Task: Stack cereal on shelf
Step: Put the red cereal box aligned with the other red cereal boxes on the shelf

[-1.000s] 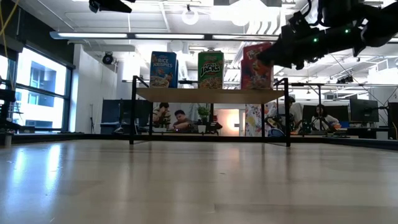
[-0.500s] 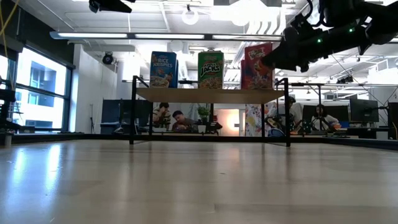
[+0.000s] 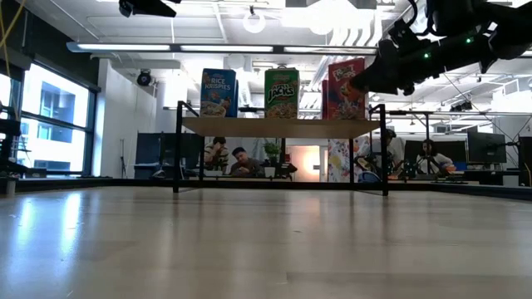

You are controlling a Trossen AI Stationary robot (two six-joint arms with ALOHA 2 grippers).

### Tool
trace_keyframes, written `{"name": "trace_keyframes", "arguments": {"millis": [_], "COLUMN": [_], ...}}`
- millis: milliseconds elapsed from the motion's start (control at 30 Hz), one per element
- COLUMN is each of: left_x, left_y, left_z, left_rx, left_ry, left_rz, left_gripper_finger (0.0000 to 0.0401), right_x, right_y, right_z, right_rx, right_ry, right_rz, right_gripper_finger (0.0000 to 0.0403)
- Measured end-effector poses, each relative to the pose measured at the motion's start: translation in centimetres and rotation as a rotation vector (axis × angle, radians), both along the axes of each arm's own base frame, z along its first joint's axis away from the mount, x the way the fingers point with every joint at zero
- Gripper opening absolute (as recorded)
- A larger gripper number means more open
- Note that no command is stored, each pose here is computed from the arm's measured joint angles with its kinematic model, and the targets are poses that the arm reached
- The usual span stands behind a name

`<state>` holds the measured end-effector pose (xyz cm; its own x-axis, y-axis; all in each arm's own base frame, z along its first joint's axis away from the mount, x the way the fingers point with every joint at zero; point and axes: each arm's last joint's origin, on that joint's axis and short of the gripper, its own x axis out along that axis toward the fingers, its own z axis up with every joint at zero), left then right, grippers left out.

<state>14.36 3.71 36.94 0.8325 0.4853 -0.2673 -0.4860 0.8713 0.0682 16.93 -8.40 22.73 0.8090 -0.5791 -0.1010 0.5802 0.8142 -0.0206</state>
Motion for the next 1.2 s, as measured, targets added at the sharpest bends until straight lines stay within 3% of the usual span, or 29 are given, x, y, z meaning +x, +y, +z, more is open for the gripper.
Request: {"name": "trace_keyframes", "arguments": {"millis": [367, 667, 833, 1000, 1200], "left_x": [0.0, 0.0, 0.0, 0.0, 0.0], "left_y": [0.0, 0.0, 0.0, 0.0, 0.0], "left_z": [0.0, 0.0, 0.0, 0.0, 0.0], "left_rx": [0.0, 0.0, 0.0, 0.0, 0.0], "left_ry": [0.0, 0.0, 0.0, 0.0, 0.0], "left_rz": [0.0, 0.0, 0.0, 0.0, 0.0], "left_gripper_finger": [0.025, 0.025, 0.025, 0.025, 0.025], "right_x": [-1.4, -3.1, -3.8, -4.0, -3.4], "right_y": [0.6, 1.3, 1.7, 2.1, 3.3], "right_z": [0.8, 1.7, 1.5, 1.4, 1.4], "right_rx": [-0.002, -0.013, 0.068, 0.162, 0.183], "right_ry": [-0.001, -0.028, -0.045, -0.081, -0.079], "right_rz": [-0.022, -0.048, -0.044, 0.036, 0.146], "right_gripper_finger": [0.0256, 0.026, 0.026, 0.026, 0.026]}}
